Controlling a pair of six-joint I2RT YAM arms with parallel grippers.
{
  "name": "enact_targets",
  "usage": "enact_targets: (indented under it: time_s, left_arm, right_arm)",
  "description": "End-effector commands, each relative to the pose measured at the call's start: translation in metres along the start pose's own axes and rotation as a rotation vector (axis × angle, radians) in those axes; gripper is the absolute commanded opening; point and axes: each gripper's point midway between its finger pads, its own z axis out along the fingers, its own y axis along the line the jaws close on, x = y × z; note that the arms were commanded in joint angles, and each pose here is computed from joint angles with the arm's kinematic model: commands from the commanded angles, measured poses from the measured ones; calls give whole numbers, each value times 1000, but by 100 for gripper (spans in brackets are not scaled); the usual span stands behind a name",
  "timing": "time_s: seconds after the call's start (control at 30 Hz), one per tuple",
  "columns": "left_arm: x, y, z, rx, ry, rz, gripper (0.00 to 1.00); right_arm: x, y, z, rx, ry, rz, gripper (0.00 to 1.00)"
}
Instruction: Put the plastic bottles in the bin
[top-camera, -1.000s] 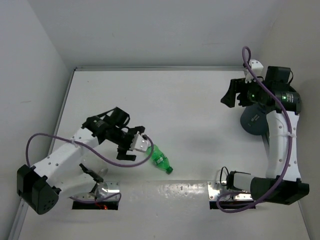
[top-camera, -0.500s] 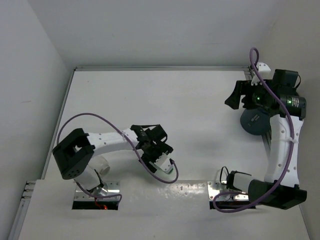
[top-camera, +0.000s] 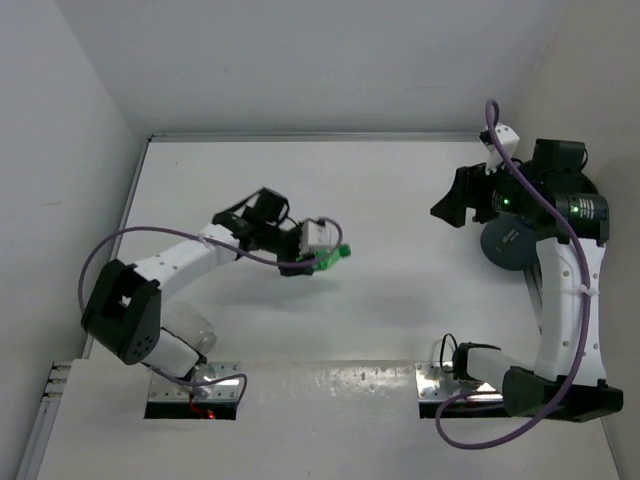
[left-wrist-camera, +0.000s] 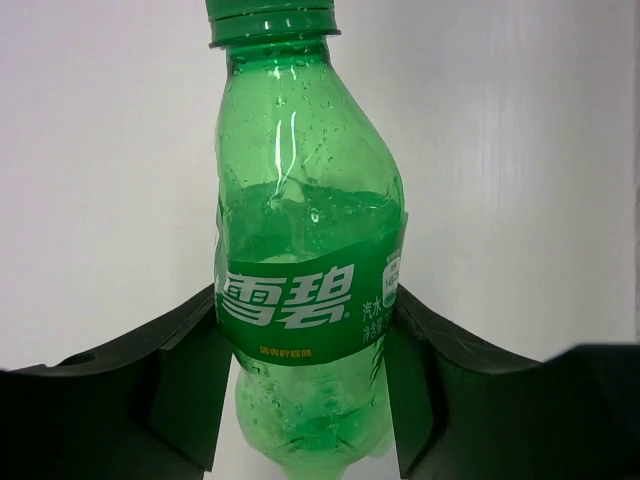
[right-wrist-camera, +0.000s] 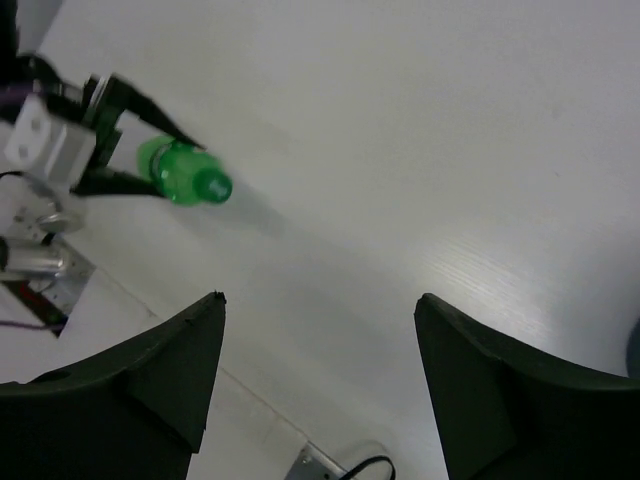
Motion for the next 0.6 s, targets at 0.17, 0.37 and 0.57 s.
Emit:
enact_targets:
  time_s: [0.17, 0.37, 0.57]
  left_arm:
    - [-156, -9, -96, 141, -564, -241, 39]
    - [-198, -8, -115, 175, -684, -307, 39]
    - [-220, -11, -125, 200, -753, -340, 39]
  right_arm:
    - [-56, 129, -5, -398, -101, -89, 75]
    - [-63, 172, 20, -527, -26, -55, 81]
    - [-66, 177, 34, -560, 3, 10, 82]
